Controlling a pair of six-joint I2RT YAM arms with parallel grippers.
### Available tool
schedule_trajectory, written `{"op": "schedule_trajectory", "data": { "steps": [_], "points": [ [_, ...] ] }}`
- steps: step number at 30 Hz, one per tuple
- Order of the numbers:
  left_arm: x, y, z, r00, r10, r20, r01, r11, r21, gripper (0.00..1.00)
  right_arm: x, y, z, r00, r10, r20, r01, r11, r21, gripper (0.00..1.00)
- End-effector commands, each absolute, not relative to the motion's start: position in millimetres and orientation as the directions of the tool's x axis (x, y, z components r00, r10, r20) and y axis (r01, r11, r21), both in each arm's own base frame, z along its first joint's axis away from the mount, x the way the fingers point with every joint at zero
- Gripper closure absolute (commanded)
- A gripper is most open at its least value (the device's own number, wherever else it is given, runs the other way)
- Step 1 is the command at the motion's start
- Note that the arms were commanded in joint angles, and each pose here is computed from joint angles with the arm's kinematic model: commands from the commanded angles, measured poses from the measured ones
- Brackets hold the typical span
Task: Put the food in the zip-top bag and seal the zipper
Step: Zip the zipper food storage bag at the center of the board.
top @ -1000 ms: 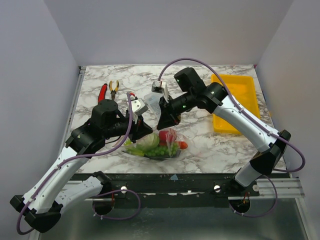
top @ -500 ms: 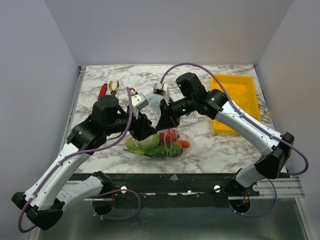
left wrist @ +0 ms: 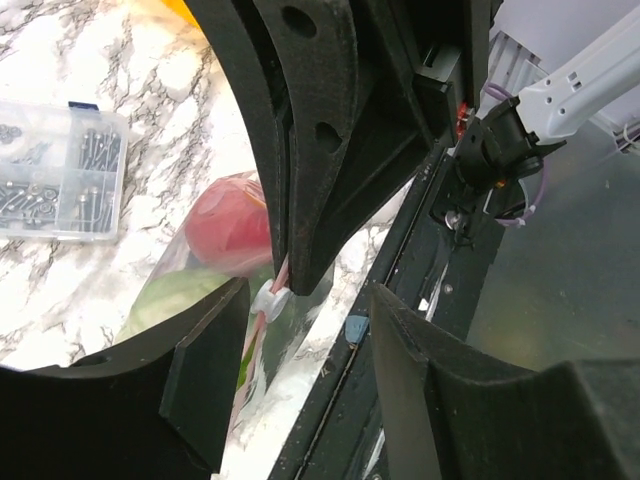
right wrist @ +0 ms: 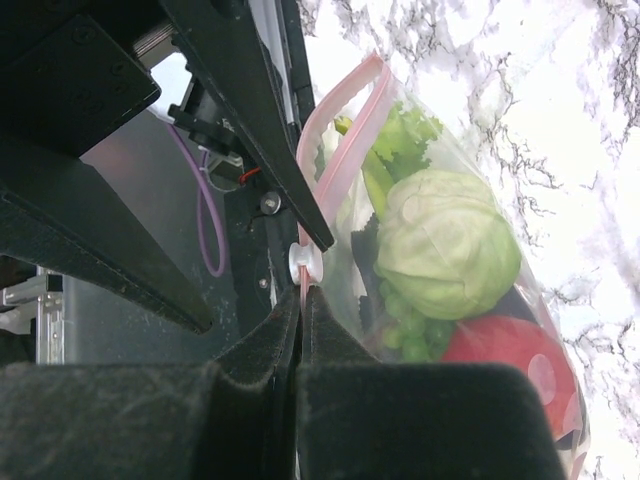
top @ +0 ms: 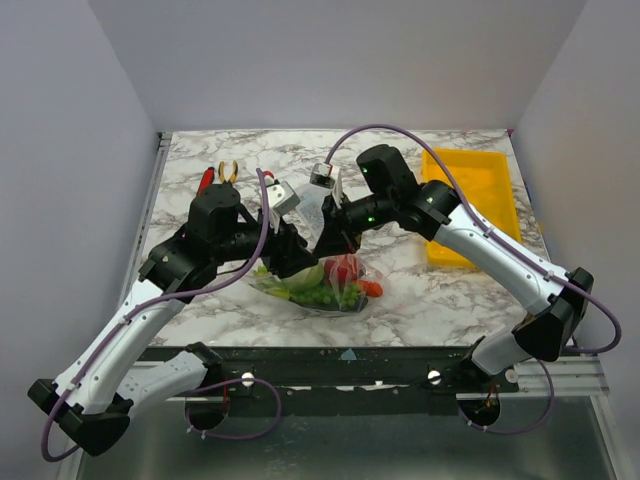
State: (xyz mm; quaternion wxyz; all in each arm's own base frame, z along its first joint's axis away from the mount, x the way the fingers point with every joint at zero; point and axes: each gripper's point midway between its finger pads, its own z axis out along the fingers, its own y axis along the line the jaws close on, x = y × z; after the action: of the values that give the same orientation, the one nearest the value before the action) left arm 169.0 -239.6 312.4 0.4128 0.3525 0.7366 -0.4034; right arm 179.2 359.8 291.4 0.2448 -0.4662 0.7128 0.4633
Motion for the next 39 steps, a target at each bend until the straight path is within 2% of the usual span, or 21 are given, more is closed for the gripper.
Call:
{"op": "schedule_trajectory", "data": {
  "steps": [1, 4, 8, 13, 15, 19, 28, 33, 37, 39],
  "points": [
    [168, -244, 316, -0.39, 0.179, -0.904, 0.874, 0.381, -0.302, 0.46, 176, 360, 314, -0.403, -0.385, -0.83, -0.913, 0.105, 0.394, 1.0],
    [171, -242, 314, -0.395, 0.178, -0.901, 0.868, 0.395, -0.302, 0.44, 174, 360, 315, -0.402, -0.386, -0.831, -0.913, 0.094, 0.398, 1.0],
    [177, -238, 314, -0.405, 0.151, -0.902, 0.851, 0.423, -0.311, 0.34, 173, 359, 313, -0.401, -0.391, -0.829, -0.912, 0.09, 0.4, 1.0],
    [176, -240, 314, -0.427, 0.133, -0.895, 0.853, 0.387, -0.35, 0.35, 172, 359, 312, -0.4, -0.391, -0.829, -0.913, 0.09, 0.398, 1.0],
    [176, -241, 312, -0.437, 0.136, -0.889, 0.852, 0.38, -0.361, 0.43, 172, 359, 313, -0.4, -0.389, -0.83, -0.913, 0.089, 0.398, 1.0],
    [173, -241, 310, -0.437, 0.142, -0.888, 0.858, 0.361, -0.364, 0.67, 173, 358, 315, -0.397, -0.385, -0.833, -0.915, 0.095, 0.392, 1.0],
    [163, -243, 306, -0.446, 0.156, -0.881, 0.869, 0.309, -0.386, 0.68, 175, 360, 318, -0.395, -0.372, -0.84, -0.917, 0.098, 0.388, 1.0],
    [165, -241, 306, -0.44, 0.15, -0.885, 0.867, 0.328, -0.375, 0.83, 178, 360, 317, -0.399, -0.366, -0.84, -0.916, 0.115, 0.385, 1.0],
    [165, -239, 308, -0.437, 0.149, -0.887, 0.867, 0.334, -0.37, 1.0, 189, 358, 318, -0.416, -0.337, -0.845, -0.909, 0.19, 0.372, 1.0],
    [165, -238, 310, -0.431, 0.142, -0.891, 0.866, 0.343, -0.364, 1.0, 197, 356, 319, -0.424, -0.32, -0.847, -0.901, 0.244, 0.359, 1.0]
  ]
}}
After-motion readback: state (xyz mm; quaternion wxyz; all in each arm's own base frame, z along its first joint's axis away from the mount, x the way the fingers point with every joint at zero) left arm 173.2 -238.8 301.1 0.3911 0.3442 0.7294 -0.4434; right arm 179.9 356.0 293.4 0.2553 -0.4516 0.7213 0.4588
